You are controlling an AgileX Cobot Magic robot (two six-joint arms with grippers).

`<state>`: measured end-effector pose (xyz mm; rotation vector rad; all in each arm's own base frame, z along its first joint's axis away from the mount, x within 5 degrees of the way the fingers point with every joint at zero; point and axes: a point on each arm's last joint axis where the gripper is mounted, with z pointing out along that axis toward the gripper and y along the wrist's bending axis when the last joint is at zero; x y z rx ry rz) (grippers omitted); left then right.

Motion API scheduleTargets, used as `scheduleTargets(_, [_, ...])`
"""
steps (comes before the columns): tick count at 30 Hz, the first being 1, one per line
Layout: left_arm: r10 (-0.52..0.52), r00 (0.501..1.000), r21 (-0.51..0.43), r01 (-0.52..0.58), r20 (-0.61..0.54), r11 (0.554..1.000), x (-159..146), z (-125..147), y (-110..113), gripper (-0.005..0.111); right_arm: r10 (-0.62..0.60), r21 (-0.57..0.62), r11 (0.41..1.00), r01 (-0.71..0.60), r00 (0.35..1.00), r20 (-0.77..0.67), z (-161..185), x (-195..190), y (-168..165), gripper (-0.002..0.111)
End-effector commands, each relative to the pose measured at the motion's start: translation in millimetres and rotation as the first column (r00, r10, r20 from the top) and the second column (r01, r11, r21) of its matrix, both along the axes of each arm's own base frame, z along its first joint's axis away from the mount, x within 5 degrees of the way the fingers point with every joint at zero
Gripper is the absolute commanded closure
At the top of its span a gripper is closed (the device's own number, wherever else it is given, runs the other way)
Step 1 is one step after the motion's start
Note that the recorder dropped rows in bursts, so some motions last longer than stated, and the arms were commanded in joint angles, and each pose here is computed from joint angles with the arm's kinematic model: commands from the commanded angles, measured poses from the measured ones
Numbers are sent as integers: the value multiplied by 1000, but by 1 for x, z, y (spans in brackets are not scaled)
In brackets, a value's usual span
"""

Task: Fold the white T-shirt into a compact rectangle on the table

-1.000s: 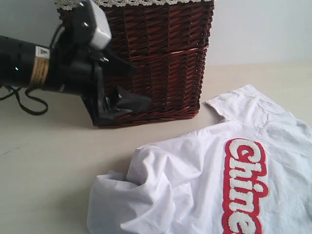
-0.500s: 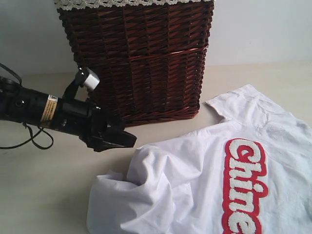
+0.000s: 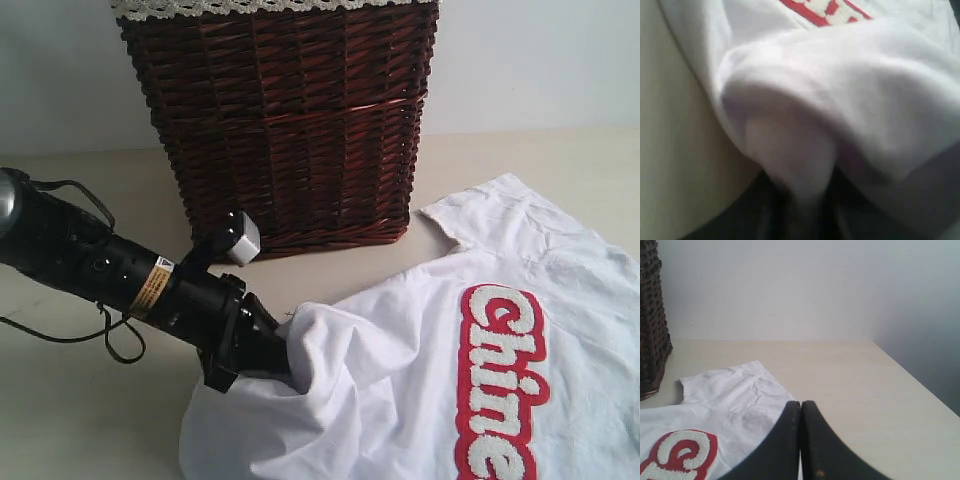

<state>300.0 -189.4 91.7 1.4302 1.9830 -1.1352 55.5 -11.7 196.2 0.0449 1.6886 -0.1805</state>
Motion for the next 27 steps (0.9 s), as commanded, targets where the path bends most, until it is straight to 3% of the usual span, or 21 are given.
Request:
scheduleTargets(1, [86,993,53,-90,86,994,10,16,7,106,6,-10,1000,-6,1000,10,0,0,0,108])
scheduleTargets(5, [189,960,95,-212,208,973,24,38,22,107,6,-10,1000,-6,1000,10,0,0,0,108])
scheduleTargets(9, [272,890,119,-335,366,935,36,67,39,107,6,-10,1000,-6,1000,10,0,0,0,108])
scheduleTargets(16, [156,738,135,-318,656,939,35,115,49,107,6,-10,1000,-6,1000,10,0,0,0,108])
scheduleTargets(23, [169,735,129,-330,657,935,35,117,49,106,6,-10,1000,-6,1000,10,0,0,0,108])
scheduleTargets(27, [247,749,113,-394,615,912,36,117,51,90,6,-10,1000,-6,1000,10,0,0,0,108])
